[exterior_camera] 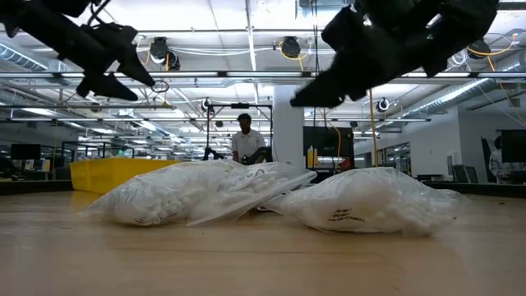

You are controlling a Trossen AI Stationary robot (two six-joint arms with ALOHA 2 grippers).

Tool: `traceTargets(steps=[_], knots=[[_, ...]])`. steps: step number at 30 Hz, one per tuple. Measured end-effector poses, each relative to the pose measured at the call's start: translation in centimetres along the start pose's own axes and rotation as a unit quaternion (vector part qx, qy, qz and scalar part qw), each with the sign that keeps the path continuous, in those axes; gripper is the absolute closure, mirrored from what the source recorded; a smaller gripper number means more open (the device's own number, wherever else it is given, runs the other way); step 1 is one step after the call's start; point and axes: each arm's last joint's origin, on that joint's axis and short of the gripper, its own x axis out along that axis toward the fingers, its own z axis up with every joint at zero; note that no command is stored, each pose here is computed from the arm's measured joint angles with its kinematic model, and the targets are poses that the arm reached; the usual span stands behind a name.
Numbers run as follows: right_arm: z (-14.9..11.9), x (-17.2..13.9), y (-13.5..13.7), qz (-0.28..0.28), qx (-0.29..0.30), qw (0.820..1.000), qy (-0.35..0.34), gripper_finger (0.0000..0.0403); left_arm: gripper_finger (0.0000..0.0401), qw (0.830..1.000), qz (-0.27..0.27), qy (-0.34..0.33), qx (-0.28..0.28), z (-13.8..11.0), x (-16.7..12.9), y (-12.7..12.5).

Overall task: Pick & Place Travel size toiletries
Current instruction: Put the blue toothbrush into the middle left yellow bin

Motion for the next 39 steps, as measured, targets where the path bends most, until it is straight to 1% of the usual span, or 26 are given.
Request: traceTargets(steps=[3, 5, 8, 11, 14, 18, 25, 27, 30, 39], knots=[[-0.7, 0.1, 2.5, 0.029, -0.032, 0.994, 0.101, 0.0178, 0.0104, 0.999, -0.027, 0.025, 0.021, -0.5, 0.6, -1.0], [-0.8, -0.1, 4.1, 0.057, -0.045, 0.987, 0.14, 0.0179, 0.0104, 0.998, -0.044, 0.031, 0.038, -0.8, 1.2, -1.9], [-1.1, -0.6, 5.9, 0.082, -0.034, 0.98, 0.176, 0.0179, 0.0105, 0.995, -0.072, 0.02, 0.073, -1.0, 2.2, -3.3], [-2.0, -1.0, 6.6, 0.085, -0.012, 0.971, 0.224, 0.0179, 0.0105, 0.991, -0.088, 0.011, 0.099, -1.2, 3.1, -4.3], [-2.8, -1.3, 7.3, 0.093, -0.019, 0.966, 0.241, 0.0179, 0.0105, 0.99, -0.096, 0.009, 0.103, -1.5, 3.9, -5.0], [-4.0, -1.3, 7.8, 0.106, -0.052, 0.959, 0.259, 0.0179, 0.0105, 0.99, -0.098, 0.01, 0.1, -1.8, 4.8, -5.6], [-4.9, -0.2, 8.7, 0.125, -0.086, 0.955, 0.254, 0.0186, 0.0105, 0.992, -0.088, 0.032, 0.087, -2.6, 5.8, -5.7], [-5.3, -0.1, 8.9, 0.129, -0.093, 0.952, 0.262, 0.0196, 0.0105, 0.992, -0.089, 0.03, 0.082, -2.7, 6.0, -5.8], [-5.2, -0.1, 8.9, 0.13, -0.093, 0.953, 0.258, 0.0221, 0.0105, 0.992, -0.089, 0.03, 0.082, -2.7, 6.2, -5.9], [-5.2, 0.0, 8.6, 0.108, -0.082, 0.956, 0.258, 0.0339, 0.0105, 0.991, -0.1, 0.001, 0.085, -2.2, 6.1, -6.2]])
